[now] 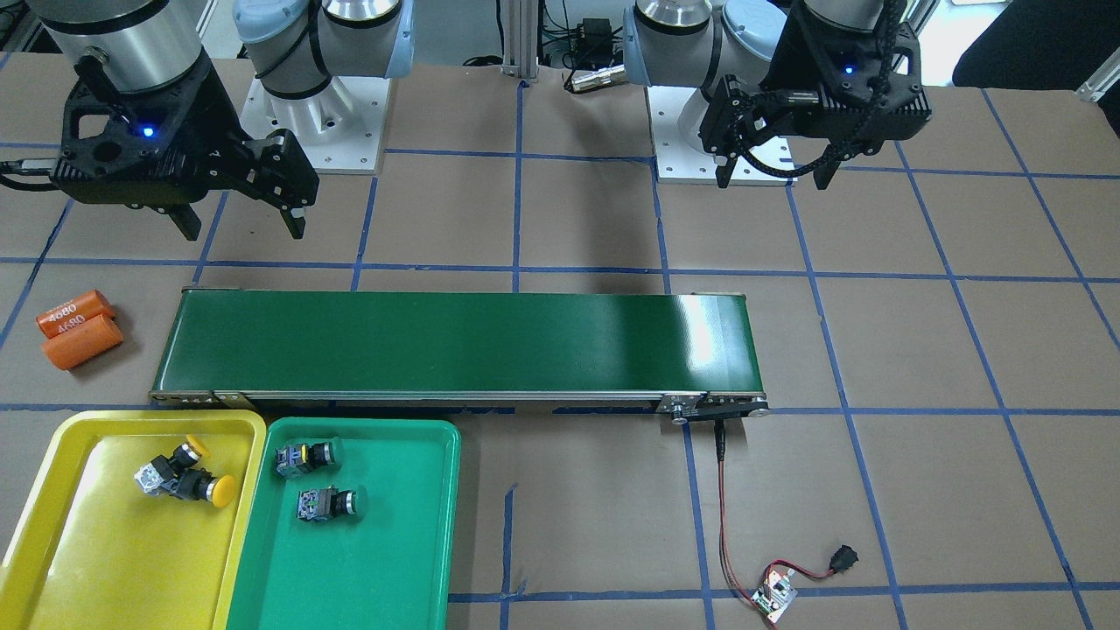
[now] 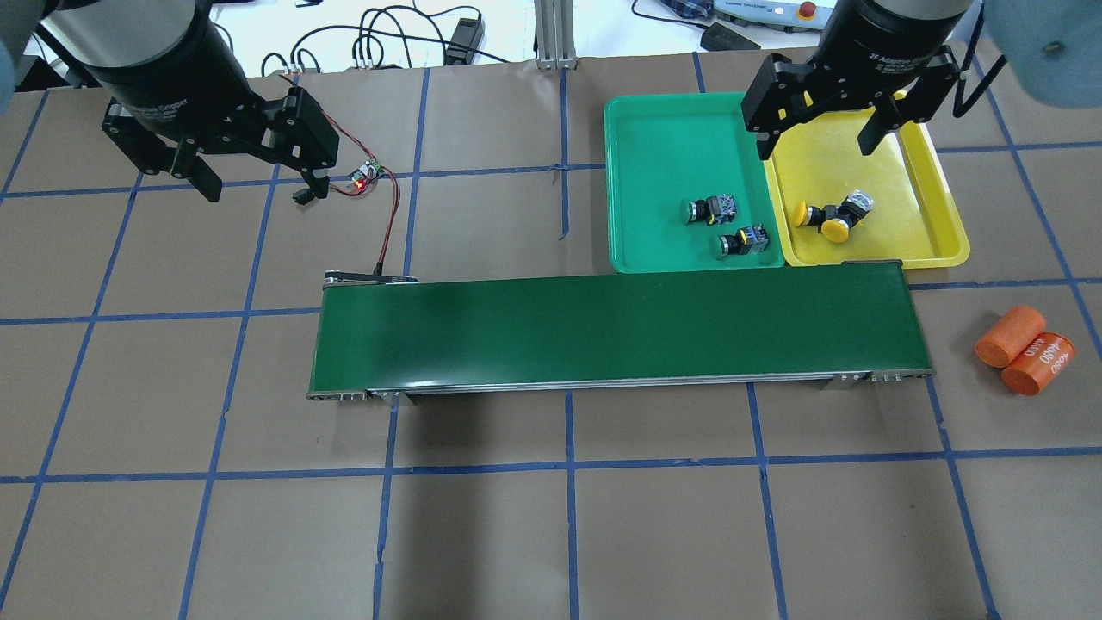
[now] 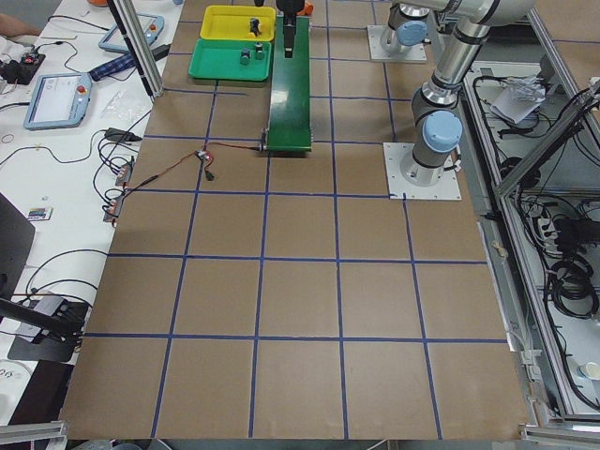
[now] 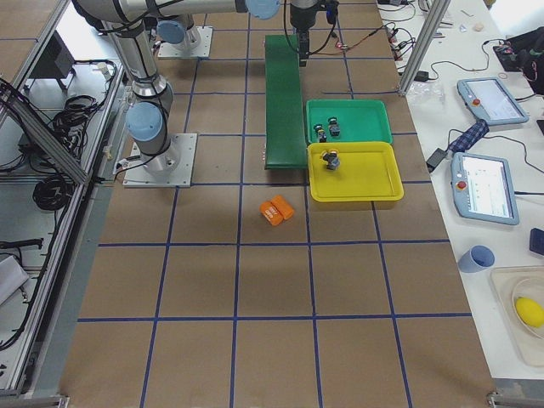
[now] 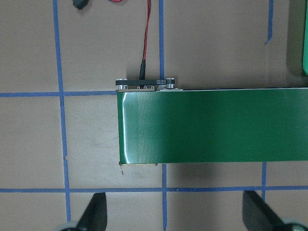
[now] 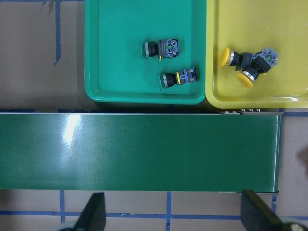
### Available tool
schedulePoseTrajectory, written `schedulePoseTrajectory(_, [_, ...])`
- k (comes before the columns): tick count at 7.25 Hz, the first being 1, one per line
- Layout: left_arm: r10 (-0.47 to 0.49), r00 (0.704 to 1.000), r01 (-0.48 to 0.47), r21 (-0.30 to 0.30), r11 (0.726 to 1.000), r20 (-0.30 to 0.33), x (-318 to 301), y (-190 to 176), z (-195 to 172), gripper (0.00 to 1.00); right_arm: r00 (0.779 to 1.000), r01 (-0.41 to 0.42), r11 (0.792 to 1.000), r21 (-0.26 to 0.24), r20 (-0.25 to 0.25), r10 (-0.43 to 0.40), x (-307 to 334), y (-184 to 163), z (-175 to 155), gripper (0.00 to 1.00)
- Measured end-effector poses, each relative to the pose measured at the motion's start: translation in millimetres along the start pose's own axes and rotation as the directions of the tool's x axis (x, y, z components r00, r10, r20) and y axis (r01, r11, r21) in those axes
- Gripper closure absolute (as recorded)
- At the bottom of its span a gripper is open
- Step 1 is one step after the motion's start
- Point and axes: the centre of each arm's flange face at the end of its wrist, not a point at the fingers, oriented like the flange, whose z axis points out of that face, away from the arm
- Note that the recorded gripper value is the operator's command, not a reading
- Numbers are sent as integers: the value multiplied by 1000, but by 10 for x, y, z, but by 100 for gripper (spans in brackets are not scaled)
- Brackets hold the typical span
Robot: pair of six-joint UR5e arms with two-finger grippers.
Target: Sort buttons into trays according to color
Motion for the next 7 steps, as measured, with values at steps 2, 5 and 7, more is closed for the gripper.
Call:
schedulePoseTrajectory(2, [0, 1000, 0, 0, 1000, 0, -1, 0, 0, 0, 1000, 0, 1000, -2, 0, 0, 1, -1, 10, 0])
schedulePoseTrajectory(5, [0, 1000, 0, 5, 1000, -1, 0, 6, -22, 0, 1000, 0, 1000, -1, 0, 0, 0, 2, 6, 0])
schedulePoseTrajectory(7, [0, 1000, 0, 9, 1000, -1, -1, 6, -37, 0, 1000, 1, 1000, 0, 0, -1, -6, 3, 3, 0])
